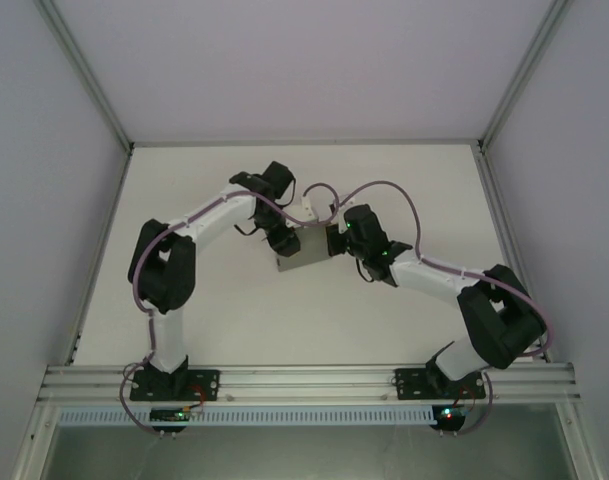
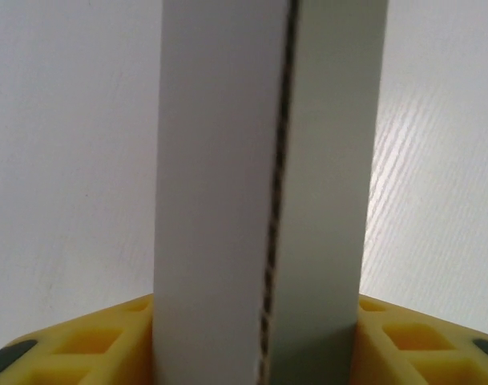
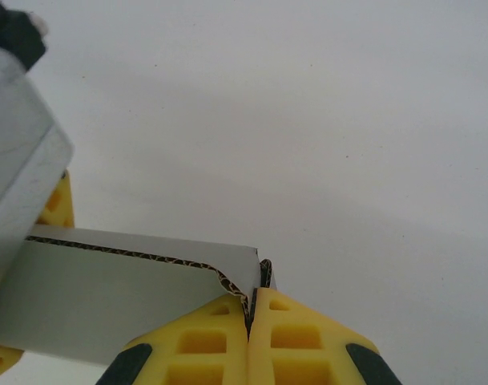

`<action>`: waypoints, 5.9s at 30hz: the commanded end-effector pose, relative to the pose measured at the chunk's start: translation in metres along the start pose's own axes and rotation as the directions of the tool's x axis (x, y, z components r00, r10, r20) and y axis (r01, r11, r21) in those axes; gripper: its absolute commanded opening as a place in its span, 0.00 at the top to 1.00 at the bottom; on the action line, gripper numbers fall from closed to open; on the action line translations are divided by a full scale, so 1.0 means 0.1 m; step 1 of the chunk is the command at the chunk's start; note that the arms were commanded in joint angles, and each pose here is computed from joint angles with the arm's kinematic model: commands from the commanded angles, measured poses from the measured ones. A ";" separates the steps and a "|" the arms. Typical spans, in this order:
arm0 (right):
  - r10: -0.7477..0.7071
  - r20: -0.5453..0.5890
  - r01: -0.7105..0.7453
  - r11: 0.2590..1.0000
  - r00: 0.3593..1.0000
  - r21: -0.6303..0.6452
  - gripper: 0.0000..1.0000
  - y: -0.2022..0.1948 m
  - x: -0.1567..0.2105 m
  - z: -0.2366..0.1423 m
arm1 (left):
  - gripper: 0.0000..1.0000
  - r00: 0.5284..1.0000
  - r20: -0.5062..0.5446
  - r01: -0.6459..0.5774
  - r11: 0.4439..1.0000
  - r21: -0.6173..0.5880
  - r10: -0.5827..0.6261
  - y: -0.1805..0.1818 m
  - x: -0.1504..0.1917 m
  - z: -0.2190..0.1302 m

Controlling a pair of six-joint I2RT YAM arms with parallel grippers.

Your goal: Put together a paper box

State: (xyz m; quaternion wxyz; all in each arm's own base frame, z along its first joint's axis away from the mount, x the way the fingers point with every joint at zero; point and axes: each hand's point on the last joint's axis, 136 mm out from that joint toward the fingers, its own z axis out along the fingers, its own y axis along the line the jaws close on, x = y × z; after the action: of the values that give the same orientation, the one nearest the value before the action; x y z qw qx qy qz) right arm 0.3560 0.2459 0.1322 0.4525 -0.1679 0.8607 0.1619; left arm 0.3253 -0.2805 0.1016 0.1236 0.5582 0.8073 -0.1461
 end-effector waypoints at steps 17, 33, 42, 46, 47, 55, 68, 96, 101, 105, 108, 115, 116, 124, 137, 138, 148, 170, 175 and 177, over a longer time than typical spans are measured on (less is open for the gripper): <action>0.010 -0.290 0.017 0.996 0.957 0.091 1.00 0.01 0.73 -0.07 | 0.00 0.973 0.191 0.186 0.928 -0.324 -0.129 0.13 -0.12 -0.75; 0.005 -0.328 0.003 1.000 0.945 0.024 1.00 0.14 0.71 -0.09 | 0.48 0.901 0.294 0.410 0.848 -0.335 -0.319 0.21 0.56 -0.88; 0.010 -0.340 -0.002 1.000 0.940 0.025 1.00 0.14 0.71 -0.08 | 0.54 0.909 0.262 0.386 0.890 -0.241 -0.323 0.13 0.51 -0.67; 0.013 -0.345 -0.006 1.000 0.939 0.022 1.00 0.14 0.72 -0.08 | 0.53 0.911 0.257 0.383 0.893 -0.237 -0.323 0.12 0.53 -0.65; 0.013 -0.347 -0.005 1.000 0.938 0.023 1.00 0.14 0.72 -0.08 | 0.53 0.911 0.255 0.386 0.887 -0.253 -0.324 0.13 0.55 -0.67; 0.014 -0.357 -0.004 1.000 0.934 0.028 1.00 0.14 0.74 -0.09 | 0.47 0.913 0.279 0.375 0.882 -0.284 -0.298 0.07 0.57 -0.92; 0.019 -0.390 -0.008 0.999 0.920 0.031 1.00 0.14 0.76 -0.09 | 0.46 0.886 0.276 0.428 0.885 -0.181 -0.372 -0.08 0.57 -0.64; 0.021 -0.445 0.009 0.998 0.895 0.065 1.00 0.14 0.83 -0.14 | 1.00 0.610 0.158 0.786 0.619 0.007 -0.776 -0.13 0.36 -0.61; 0.011 -0.441 0.018 0.998 0.898 0.062 1.00 0.17 0.83 -0.16 | 1.00 0.505 0.078 0.850 0.511 0.125 -0.860 -0.15 0.34 -0.67; 0.001 -0.440 0.029 0.998 0.898 0.062 1.00 0.19 0.85 -0.15 | 1.00 0.478 0.049 0.858 0.478 0.190 -0.877 -0.19 0.24 -0.72; 0.000 -0.440 0.031 0.998 0.898 0.063 1.00 0.19 0.87 -0.15 | 1.00 0.463 0.038 0.868 0.462 0.182 -0.885 -0.18 0.25 -0.72; 0.005 -0.414 0.020 0.998 0.910 0.055 1.00 0.19 0.90 -0.16 | 1.00 0.479 0.089 0.873 0.485 0.054 -0.873 -0.11 0.49 -0.44; 0.005 -0.412 0.020 0.998 0.911 0.057 1.00 0.19 0.91 -0.16 | 1.00 0.486 0.101 0.870 0.491 0.042 -0.868 -0.13 0.52 -0.39; 0.028 -0.416 0.000 0.998 0.909 0.067 1.00 0.16 1.05 -0.15 | 1.00 0.478 0.133 0.875 0.484 0.019 -0.868 -0.29 0.73 -0.09; 0.091 -0.330 -0.111 0.993 0.939 -0.041 0.80 0.23 0.55 -0.29 | 1.00 0.491 0.157 0.869 0.495 -0.015 -0.857 -0.33 0.78 -0.02; 0.107 -0.318 -0.138 0.987 0.942 -0.078 0.76 0.25 0.46 -0.31 | 1.00 0.493 0.156 0.867 0.498 -0.009 -0.856 -0.34 0.76 -0.03; 0.266 -0.257 -0.336 0.897 0.929 -0.286 0.30 0.26 -0.19 -0.43 | 1.00 0.485 0.177 0.871 0.492 -0.005 -0.857 -0.31 0.73 -0.05; 0.441 -0.440 -0.527 0.845 0.782 -0.089 0.61 -0.15 0.56 -0.02 | 0.75 0.559 0.226 0.804 0.588 0.088 -0.798 -0.33 0.36 -0.33; 0.473 -0.453 -0.564 0.822 0.756 -0.082 0.65 -0.13 0.69 -0.03 | 0.45 0.545 0.289 0.779 0.603 0.175 -0.787 -0.30 0.20 -0.72; 0.475 -0.456 -0.564 0.823 0.752 -0.073 0.65 -0.14 0.73 -0.04 | 0.32 0.519 0.311 0.776 0.591 0.219 -0.796 -0.28 0.17 -0.86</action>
State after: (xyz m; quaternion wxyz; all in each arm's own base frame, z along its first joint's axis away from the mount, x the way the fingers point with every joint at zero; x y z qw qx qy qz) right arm 0.3501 0.2369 0.1208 0.2517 -0.0309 0.8942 0.3690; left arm 0.2903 -0.2427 0.1378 0.1636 0.0960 0.9454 -0.2650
